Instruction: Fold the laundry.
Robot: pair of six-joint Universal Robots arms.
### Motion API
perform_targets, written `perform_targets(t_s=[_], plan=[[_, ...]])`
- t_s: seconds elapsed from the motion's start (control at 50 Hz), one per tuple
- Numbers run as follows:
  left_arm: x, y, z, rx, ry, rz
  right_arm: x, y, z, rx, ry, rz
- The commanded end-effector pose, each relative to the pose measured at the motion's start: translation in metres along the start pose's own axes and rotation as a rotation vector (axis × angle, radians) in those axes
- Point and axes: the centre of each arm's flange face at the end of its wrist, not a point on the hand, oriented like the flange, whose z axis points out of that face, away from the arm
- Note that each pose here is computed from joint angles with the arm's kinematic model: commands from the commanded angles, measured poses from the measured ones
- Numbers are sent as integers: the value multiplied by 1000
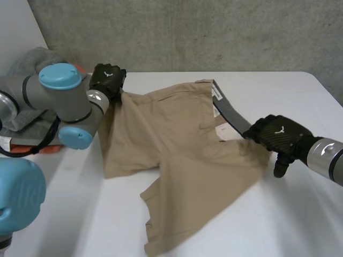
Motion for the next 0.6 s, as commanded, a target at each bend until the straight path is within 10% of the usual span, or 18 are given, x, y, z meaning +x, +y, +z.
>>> perform_targets(t_s=[0.02, 0.24, 0.6], plan=[[-2, 13, 19, 22, -2, 21, -23, 1, 0, 39, -77, -40], [-18, 10, 14, 18, 3, 5, -30, 5, 9, 152, -80, -148], [5, -76, -145, -51, 172, -60, -36, 39, 69, 177, -38, -278]])
